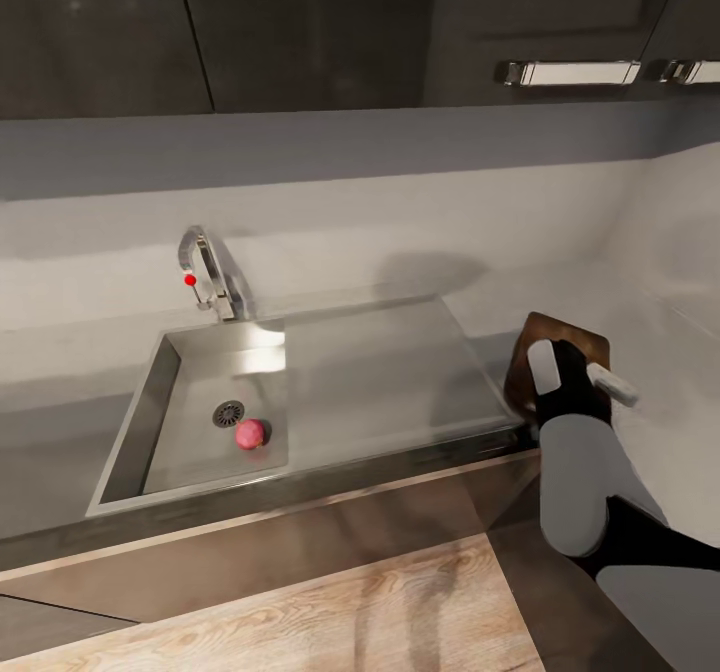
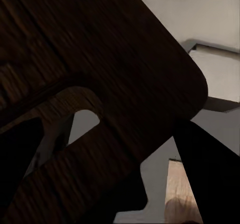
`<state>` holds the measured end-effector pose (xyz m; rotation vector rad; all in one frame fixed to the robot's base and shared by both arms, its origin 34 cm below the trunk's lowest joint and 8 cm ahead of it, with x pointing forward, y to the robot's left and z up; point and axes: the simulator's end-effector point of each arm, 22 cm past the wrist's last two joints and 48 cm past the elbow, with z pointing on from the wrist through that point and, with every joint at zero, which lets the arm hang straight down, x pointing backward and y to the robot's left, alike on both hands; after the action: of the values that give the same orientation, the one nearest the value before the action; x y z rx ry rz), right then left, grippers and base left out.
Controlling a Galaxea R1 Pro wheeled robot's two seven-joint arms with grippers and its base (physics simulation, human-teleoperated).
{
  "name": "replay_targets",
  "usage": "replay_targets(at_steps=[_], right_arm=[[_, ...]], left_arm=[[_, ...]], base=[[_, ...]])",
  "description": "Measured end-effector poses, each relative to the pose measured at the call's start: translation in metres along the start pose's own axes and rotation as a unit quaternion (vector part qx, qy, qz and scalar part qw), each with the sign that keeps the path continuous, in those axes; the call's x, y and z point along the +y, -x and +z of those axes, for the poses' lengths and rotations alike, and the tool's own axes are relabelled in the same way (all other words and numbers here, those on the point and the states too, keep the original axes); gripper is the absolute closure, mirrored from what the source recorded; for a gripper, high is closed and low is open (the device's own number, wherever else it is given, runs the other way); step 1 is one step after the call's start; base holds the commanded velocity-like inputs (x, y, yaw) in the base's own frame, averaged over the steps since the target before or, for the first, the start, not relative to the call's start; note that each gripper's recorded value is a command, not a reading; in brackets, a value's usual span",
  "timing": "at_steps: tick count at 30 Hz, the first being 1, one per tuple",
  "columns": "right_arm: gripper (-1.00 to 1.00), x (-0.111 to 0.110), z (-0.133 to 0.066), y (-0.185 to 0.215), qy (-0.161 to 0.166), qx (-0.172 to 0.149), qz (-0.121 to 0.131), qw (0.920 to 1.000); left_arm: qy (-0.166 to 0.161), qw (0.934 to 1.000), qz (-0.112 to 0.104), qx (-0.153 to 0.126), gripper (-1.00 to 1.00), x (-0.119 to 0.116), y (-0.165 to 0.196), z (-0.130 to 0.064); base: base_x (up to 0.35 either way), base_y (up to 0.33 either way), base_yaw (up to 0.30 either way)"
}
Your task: In the kitchen, take the Vidalia onion out of the sink, dice it on the chopping board with the paring knife, put the diced onion into the bowl on the countertop, then place both the paring knife and the chopping board into the sink.
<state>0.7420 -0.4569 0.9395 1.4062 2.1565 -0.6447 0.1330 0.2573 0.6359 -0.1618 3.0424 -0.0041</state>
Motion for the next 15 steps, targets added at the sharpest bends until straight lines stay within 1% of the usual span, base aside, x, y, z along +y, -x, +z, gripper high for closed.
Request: replay_targets(at_steps=[5,15], right_arm=[[1.0,0.006,-0.011,0.006,0.012,-0.005,0.01,0.9999],[1.0,0.01,-0.023,0.01,0.022,-0.009,0.014,0.9996]], left_arm=[[0.0,1.0,0.0,0.0,-1.0,0.0,0.0,0.0],[-0.001,1.0,0.001,-0.009,-1.0,-0.001,0.006,0.0]], base=[[0.0,0.0,0.0],[0.0,0.0,0.0]])
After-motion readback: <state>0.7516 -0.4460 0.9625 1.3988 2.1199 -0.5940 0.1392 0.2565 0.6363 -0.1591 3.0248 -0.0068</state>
